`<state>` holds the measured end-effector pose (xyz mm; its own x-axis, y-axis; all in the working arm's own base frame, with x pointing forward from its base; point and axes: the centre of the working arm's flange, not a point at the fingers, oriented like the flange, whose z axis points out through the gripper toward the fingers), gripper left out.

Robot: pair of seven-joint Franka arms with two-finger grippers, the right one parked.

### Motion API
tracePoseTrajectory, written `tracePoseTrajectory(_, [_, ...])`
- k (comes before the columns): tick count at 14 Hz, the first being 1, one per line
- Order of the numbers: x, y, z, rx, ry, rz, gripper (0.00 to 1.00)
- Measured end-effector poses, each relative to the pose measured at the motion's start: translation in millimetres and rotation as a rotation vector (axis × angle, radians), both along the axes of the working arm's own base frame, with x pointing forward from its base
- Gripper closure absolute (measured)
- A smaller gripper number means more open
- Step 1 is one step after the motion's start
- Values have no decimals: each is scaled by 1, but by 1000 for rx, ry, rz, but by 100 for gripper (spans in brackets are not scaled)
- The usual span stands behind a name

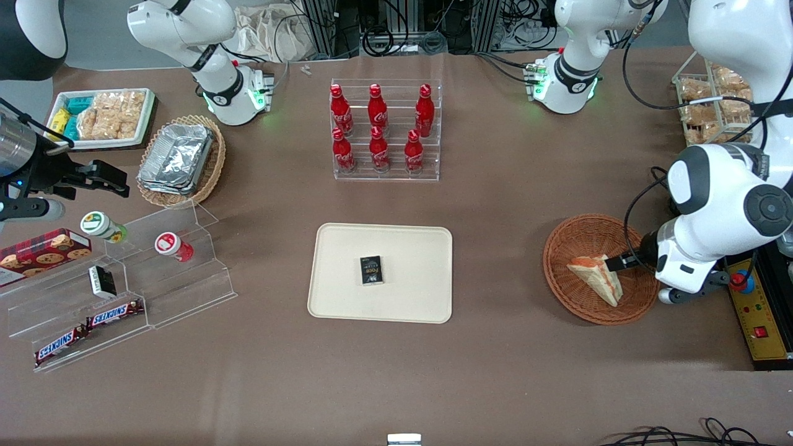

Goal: Place sandwich from basket to tray
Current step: 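Close the left gripper on the wrapped sandwich's edge, then lift the sandwich up out of the basket with the left gripper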

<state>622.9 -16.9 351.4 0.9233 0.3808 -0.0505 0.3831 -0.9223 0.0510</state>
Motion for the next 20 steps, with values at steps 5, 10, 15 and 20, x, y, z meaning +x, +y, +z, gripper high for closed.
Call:
tracePoseTrajectory(5, [2,2,-43,-25,-49,162,7])
tracePoseTrajectory(10, [-15,5,-88,-18,-75,195,9])
tracePoseTrajectory(15, [-17,5,-92,-17,-65,215,60])
tracePoseTrajectory(20, [-10,-3,-20,-27,75,197,81])
